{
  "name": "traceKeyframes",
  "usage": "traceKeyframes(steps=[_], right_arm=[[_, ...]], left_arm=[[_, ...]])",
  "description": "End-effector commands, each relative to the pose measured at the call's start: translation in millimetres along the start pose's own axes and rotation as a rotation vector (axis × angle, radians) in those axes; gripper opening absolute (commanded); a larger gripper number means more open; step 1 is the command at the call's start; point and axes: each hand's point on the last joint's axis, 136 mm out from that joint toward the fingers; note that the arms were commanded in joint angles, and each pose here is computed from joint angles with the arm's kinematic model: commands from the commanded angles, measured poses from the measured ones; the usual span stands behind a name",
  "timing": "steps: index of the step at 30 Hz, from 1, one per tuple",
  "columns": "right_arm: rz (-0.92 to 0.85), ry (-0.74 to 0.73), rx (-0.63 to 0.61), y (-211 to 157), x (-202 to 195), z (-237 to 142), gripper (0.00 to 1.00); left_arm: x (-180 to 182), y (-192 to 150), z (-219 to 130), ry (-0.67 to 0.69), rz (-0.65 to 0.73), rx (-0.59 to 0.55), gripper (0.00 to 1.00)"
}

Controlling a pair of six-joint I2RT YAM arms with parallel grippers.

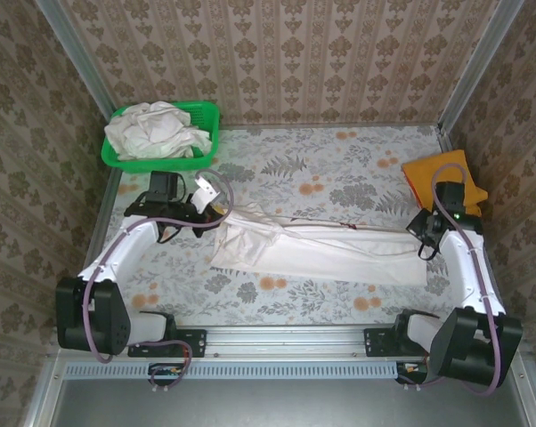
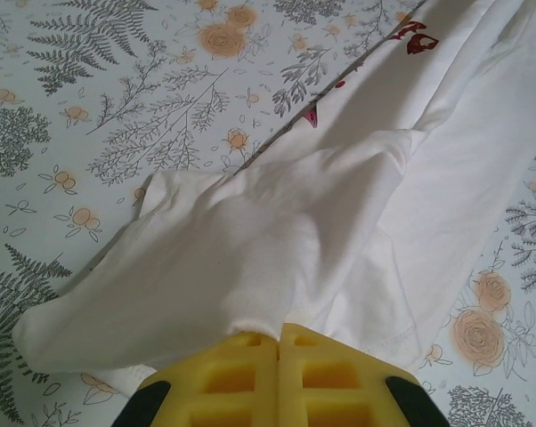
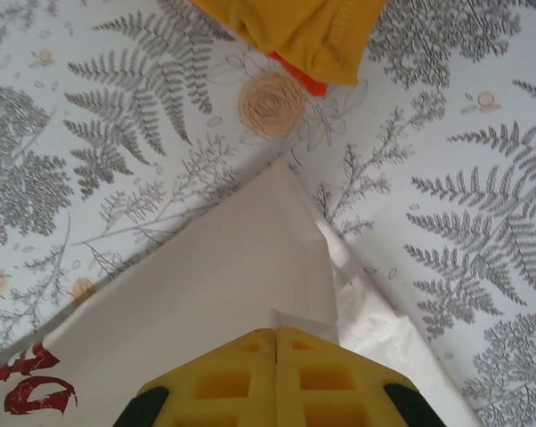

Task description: Fold and stack the t-shirts

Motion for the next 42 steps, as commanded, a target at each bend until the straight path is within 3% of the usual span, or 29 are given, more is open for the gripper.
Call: traceKeyframes(steps=[1,9,14,23,29,32,34,36,37,39,40,42], right_arm=[[0.022,-0.043,0.013,-12.8,-15.7,1.5,0.0],[0.05,-0.099,0.078,-35.0,-30.6,23.5,0.0],[0.064,-0.134,0.093,-43.8,-39.5,30.4,0.0],[0.092,-0.162,0.048,-46.1,-53.6,18.1,0.0],[0.119,-0.146,0.077,-58.2,-54.9,22.2,0.0],[0.118,-0.154,0.084,-59.4,-56.0,25.6,0.11],[0.118,-0.148,0.078,-56.5,-53.8,24.2,0.23],[0.112,-0.125,0.066,-51.8,-49.0,21.0,0.43],[0.104,-0.11,0.057,-48.8,-45.8,18.7,0.51],[0.082,-0.079,0.03,-41.1,-39.5,12.9,0.61],[0.071,-0.06,0.011,-36.7,-36.0,9.0,0.64],[0.05,0.005,-0.026,-30.4,-24.6,2.6,0.69]], left_arm=[[-0.9,-8.9,7.2,-0.008,-0.026,0.02,0.0],[-19.2,-43.2,29.7,0.009,-0.013,0.155,0.0],[-9.8,-55.7,29.6,0.072,-0.012,0.202,0.0],[10.4,-47.5,13.6,0.179,-0.021,0.147,0.0],[8.2,-59.1,20.5,0.176,-0.036,0.185,0.0],[3.6,-60.0,23.5,0.166,-0.031,0.195,0.02],[-3.6,-58.0,24.7,0.159,-0.023,0.204,0.08],[-9.0,-59.8,25.8,0.176,-0.007,0.228,0.15],[-9.2,-61.7,25.6,0.196,-0.005,0.236,0.26],[-5.5,-62.9,23.4,0.248,0.0,0.238,0.59],[-2.4,-62.1,21.2,0.276,0.0,0.234,0.81],[4.1,-54.5,15.8,0.321,-0.005,0.21,0.93]])
Point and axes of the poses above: each hand's point on the last joint's axis, 136 mm out from that joint toward the fingers, its own z axis out along the fingers, its own x axis along the line the jaws close on, y = z × x, and after that the axes turned 5 degrees about z, right-handed
